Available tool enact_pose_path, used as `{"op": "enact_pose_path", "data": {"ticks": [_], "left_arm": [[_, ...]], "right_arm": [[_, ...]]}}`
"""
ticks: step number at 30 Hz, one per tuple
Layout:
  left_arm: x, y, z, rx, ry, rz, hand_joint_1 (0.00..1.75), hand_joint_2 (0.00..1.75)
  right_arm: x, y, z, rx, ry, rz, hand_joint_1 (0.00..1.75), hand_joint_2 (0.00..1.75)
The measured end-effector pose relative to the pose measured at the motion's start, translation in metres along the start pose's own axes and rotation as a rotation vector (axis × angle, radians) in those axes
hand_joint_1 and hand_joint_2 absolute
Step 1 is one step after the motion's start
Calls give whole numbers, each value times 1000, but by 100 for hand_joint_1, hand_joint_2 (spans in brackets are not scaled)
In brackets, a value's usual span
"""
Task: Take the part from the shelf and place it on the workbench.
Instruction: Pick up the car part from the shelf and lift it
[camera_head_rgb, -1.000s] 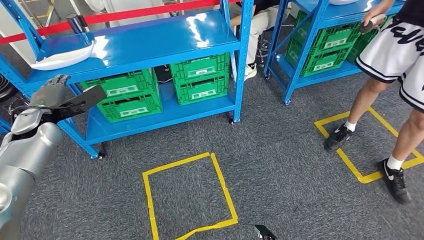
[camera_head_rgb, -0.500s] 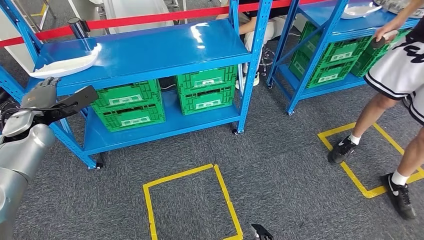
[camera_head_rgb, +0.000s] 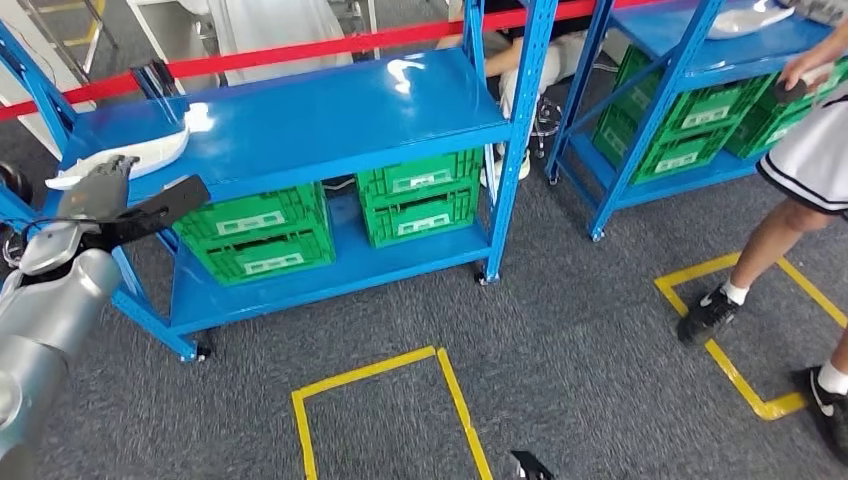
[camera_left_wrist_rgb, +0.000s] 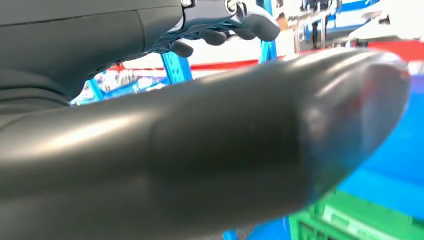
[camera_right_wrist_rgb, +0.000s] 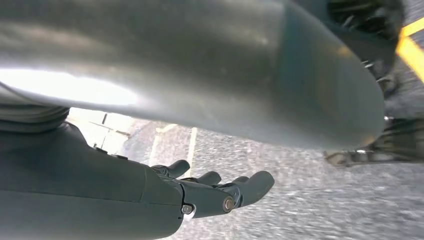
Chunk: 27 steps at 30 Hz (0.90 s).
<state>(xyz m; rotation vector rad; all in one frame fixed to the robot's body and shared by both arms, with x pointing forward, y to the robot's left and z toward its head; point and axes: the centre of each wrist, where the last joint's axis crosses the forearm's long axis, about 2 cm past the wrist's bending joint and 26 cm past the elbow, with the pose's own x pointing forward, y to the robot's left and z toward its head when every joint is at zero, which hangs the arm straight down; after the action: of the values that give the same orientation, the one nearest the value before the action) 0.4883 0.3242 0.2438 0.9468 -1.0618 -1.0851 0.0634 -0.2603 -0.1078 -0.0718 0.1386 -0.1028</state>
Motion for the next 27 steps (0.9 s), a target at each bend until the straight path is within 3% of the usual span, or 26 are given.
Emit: {"op": "enact_pose_path", "data": {"ticks": [7,10,12,27], "left_arm": [[-5,-3,0,-9,39,-3,0,0],[-24,-4,1,-21,190,-10,0,0],[-41,-8,2,-25,239,-11,0,0],[-103,-40,16,-95,358,-14,0,0]], "right_arm": [[0,0,0,0,0,1,0,0],[2,0,1,0,-14,7,0,0],[2,-1,1,-2,-11,12,0,0],[3,-3,0,0,-8,33,0,0]]}}
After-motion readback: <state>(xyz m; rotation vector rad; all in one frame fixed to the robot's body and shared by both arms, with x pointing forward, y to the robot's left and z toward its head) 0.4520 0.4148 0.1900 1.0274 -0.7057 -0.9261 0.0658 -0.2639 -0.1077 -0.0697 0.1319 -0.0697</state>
